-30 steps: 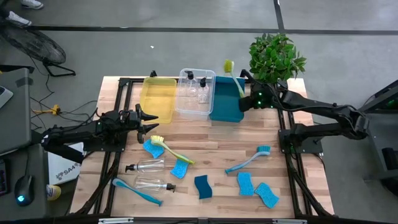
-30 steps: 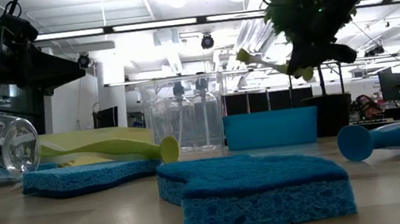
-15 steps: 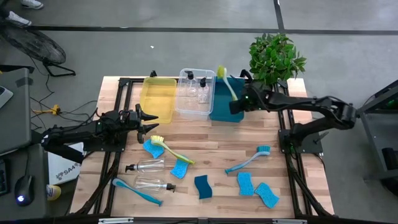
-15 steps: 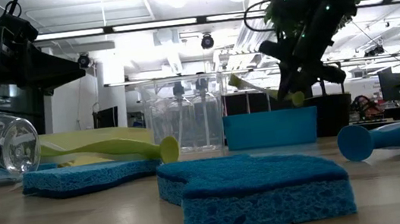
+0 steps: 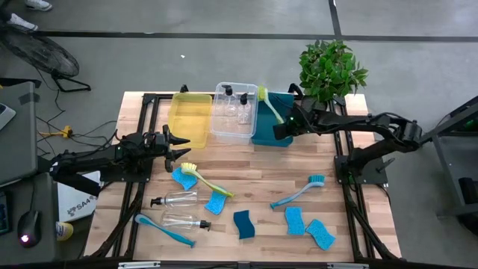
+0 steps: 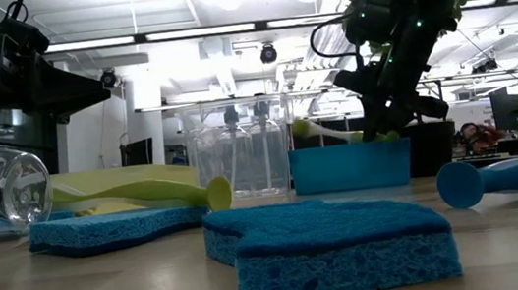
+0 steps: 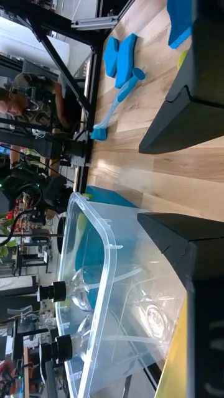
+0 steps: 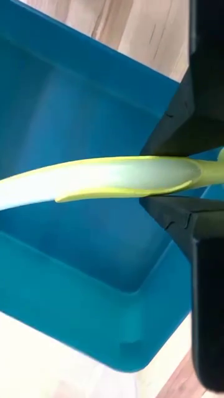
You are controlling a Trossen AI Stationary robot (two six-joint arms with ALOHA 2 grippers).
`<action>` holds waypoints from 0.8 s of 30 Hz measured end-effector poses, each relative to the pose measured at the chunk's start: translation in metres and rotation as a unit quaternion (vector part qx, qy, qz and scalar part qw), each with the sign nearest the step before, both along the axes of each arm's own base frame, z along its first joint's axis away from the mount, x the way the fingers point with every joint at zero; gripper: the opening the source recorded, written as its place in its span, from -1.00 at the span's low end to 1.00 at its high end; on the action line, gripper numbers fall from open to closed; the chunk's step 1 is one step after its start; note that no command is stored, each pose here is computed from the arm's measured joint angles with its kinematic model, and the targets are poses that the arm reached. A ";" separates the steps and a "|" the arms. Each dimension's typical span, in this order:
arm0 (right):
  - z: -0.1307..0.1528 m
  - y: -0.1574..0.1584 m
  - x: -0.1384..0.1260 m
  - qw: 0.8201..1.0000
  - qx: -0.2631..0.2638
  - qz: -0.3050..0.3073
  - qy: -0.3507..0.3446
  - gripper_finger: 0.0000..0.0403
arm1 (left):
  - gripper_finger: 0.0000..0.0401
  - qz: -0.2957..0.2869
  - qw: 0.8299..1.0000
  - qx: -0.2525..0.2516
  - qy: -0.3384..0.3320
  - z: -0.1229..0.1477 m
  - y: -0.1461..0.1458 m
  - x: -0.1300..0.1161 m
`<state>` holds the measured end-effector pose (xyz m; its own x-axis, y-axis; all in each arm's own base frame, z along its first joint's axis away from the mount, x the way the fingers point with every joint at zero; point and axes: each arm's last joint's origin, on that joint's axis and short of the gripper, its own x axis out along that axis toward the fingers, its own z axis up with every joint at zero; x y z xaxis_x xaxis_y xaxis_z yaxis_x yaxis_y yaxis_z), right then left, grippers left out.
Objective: Pick & Place Kitchen Sink Supplies
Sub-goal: Put the yellow dish brush into the blue bin, then put the blue dish brush into the blue bin
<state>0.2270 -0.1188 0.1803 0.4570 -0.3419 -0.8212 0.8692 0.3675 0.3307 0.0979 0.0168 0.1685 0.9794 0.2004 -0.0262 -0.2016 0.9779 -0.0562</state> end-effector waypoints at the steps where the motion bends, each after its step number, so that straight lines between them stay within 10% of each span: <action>1: 0.000 0.000 0.000 1.000 -0.001 0.000 -0.001 -0.53 | -0.20 0.000 1.000 0.000 0.000 0.000 0.000 0.000; 24: 0.022 0.004 -0.007 0.993 -0.071 0.096 -0.006 -0.48 | -0.20 0.000 1.000 0.000 0.000 0.000 0.000 0.000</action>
